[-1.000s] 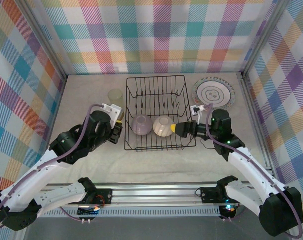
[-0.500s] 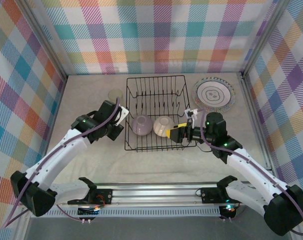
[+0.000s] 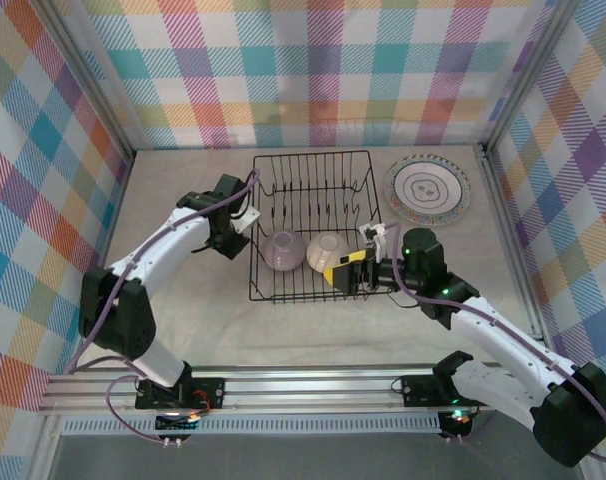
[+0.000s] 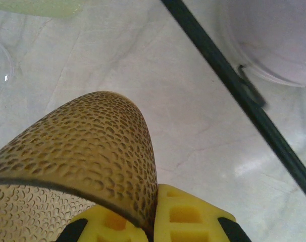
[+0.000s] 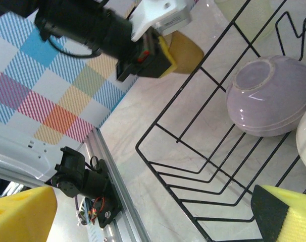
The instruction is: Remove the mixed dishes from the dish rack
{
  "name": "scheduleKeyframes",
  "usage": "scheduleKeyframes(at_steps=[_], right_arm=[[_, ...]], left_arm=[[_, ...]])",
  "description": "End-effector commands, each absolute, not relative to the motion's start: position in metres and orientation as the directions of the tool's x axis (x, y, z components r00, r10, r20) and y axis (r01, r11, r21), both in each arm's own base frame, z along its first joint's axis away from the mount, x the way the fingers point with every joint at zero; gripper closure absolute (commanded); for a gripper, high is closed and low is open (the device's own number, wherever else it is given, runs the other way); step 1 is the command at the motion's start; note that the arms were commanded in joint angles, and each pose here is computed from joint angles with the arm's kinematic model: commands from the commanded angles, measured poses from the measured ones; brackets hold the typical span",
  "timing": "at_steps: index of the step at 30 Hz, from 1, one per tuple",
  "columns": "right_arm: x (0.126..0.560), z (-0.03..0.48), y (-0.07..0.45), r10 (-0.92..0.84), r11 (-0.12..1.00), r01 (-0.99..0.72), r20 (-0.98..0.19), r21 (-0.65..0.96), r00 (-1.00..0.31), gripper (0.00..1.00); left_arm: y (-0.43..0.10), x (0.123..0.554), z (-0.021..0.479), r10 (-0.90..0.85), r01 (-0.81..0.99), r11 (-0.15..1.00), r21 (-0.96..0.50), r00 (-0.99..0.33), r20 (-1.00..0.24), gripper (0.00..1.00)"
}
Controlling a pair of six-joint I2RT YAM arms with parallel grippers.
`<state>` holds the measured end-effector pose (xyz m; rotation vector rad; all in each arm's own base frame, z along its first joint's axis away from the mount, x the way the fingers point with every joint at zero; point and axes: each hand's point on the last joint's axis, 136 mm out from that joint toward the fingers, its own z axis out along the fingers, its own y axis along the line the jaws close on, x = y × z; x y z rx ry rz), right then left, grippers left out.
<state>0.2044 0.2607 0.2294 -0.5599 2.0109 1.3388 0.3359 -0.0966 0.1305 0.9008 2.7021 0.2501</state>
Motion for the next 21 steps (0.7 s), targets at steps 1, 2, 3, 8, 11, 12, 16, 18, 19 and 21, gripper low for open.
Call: scheduleKeyframes(at_steps=[1,2,3,8,11,12,16,18,19,21], right_arm=[[0.203,0.228,0.265,-0.019,0.394,-0.695,-0.751,0.602,-0.661,0.01],[0.203,0.227,0.265,-0.022,0.396,-0.697,-0.753,0.598,-0.658,0.01],[0.203,0.226,0.266,-0.026,0.399,-0.699,-0.755,0.594,-0.656,0.01],[0.2,0.221,0.272,-0.051,0.403,-0.705,-0.755,0.583,-0.654,0.01],[0.199,0.221,0.273,-0.058,0.407,-0.714,-0.764,0.57,-0.643,0.01],[0.199,0.219,0.273,-0.062,0.413,-0.714,-0.765,0.566,-0.641,0.01],[0.199,0.215,0.275,-0.076,0.421,-0.717,-0.766,0.556,-0.639,0.01],[0.199,0.213,0.276,-0.082,0.425,-0.717,-0.765,0.553,-0.639,0.01],[0.199,0.213,0.277,-0.086,0.425,-0.717,-0.763,0.553,-0.64,0.01],[0.199,0.213,0.278,-0.089,0.424,-0.72,-0.766,0.549,-0.636,0.01]], left_arm=[[-0.089,0.352,0.133,0.621,0.567,0.776,0.276,-0.763,-0.177,1.0],[-0.086,0.357,0.131,0.618,0.562,0.776,0.286,-0.767,-0.17,1.0],[-0.084,0.362,0.13,0.615,0.557,0.777,0.293,-0.771,-0.166,1.0],[-0.083,0.378,0.121,0.603,0.553,0.787,0.275,-0.784,-0.15,1.0],[-0.079,0.386,0.112,0.598,0.553,0.787,0.273,-0.792,-0.12,1.0],[-0.078,0.389,0.11,0.591,0.547,0.793,0.268,-0.798,-0.121,1.0],[-0.075,0.397,0.101,0.564,0.525,0.813,0.251,-0.817,-0.12,1.0],[-0.075,0.401,0.099,0.566,0.527,0.812,0.251,-0.817,-0.116,1.0],[-0.074,0.402,0.098,0.567,0.528,0.81,0.257,-0.817,-0.108,1.0],[-0.073,0.406,0.096,0.566,0.526,0.809,0.263,-0.817,-0.105,1.0]])
